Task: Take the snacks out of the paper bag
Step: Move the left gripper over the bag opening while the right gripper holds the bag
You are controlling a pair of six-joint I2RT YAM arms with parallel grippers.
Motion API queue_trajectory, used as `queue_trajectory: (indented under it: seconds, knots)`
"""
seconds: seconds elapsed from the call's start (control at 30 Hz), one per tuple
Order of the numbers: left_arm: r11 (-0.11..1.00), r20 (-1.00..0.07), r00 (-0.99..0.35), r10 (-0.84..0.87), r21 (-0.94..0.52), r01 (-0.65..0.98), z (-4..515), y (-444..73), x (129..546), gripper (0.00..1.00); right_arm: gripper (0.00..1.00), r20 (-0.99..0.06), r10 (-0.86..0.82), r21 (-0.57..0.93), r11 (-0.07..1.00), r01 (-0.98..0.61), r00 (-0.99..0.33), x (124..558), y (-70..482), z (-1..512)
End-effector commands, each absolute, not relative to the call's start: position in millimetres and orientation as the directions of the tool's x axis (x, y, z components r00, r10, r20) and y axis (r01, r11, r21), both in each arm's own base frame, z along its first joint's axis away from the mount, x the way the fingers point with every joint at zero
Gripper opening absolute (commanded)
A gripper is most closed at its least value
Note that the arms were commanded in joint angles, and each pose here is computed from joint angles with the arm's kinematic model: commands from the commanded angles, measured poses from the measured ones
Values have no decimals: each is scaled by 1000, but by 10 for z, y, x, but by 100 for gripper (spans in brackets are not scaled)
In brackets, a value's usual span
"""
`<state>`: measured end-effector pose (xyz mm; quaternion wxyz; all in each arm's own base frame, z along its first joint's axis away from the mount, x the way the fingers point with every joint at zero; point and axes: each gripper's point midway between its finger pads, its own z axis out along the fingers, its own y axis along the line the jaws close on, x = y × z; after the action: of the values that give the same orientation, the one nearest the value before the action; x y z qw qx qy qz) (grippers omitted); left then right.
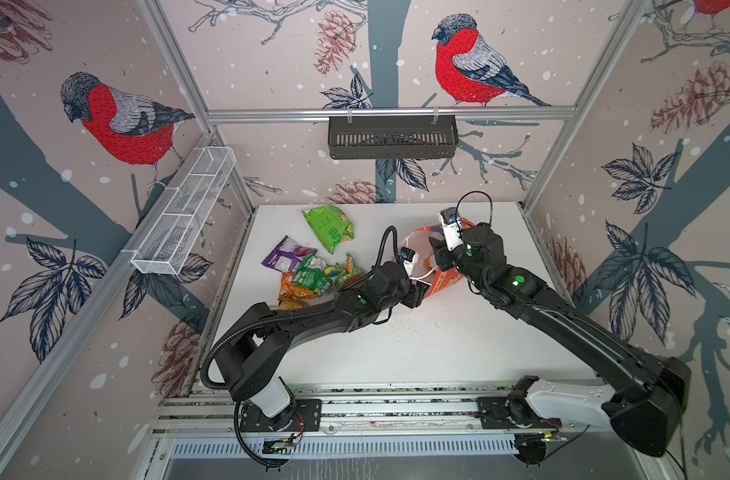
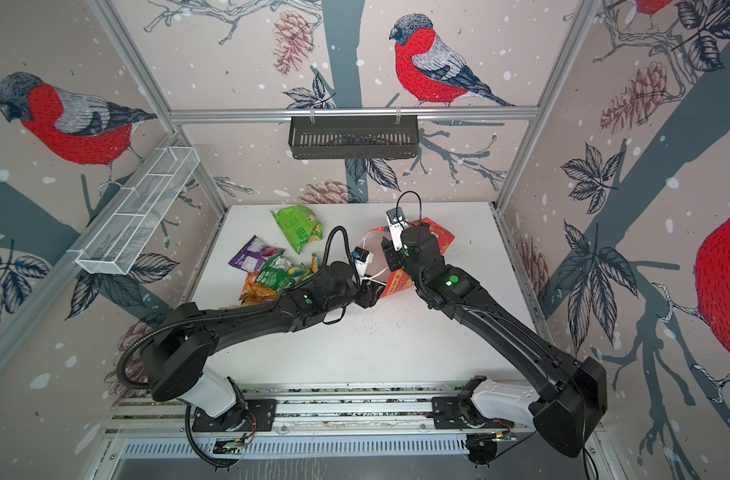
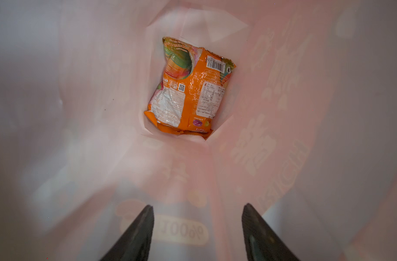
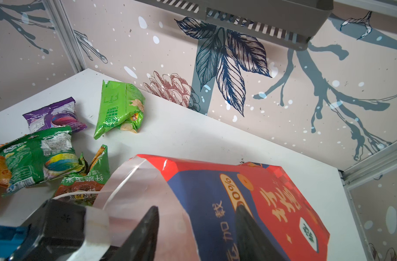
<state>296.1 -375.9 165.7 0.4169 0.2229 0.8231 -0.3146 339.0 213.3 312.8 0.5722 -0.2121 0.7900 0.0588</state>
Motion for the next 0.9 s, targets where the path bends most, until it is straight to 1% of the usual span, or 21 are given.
queue_trajectory:
  seconds: [0.0,0.1,0.17,0.33,0.53,0.73,0.8,0.87]
  knots:
    - [681,-832,-549,76,-359,638,1736,-3819,2957,63,58,-928,-243,-143,932,-334,-282,3417,2018,3134]
    - [685,-835,-546,72,-357,635,1749,-3811,2965,63,58,-922,-261,-171,937,-303,-285,3424,1948,3164]
    - [684,-835,-546,74,-355,637,1740,-3815,2965,63,54,-914,-276,-189,938,-291,-297,3428,1931,3191]
    - [679,-833,-549,74,-361,640,1734,-3853,2978,63,56,-893,-313,-214,927,-308,-322,3402,1985,3239]
    - [679,-828,-556,73,-366,636,1706,-3855,2976,63,56,-827,-387,-270,909,-317,-407,3396,2002,3188]
    - [679,-827,-558,71,-370,634,1699,-3860,2975,63,56,-739,-460,-341,886,-316,-493,3339,1962,2999]
    - [677,-826,-561,63,-377,632,1707,-3863,2976,62,53,-719,-479,-366,877,-311,-503,3315,1960,2969]
    - [673,-823,-565,60,-384,631,1692,-3871,2966,62,47,-706,-498,-381,866,-323,-504,3285,1977,2935]
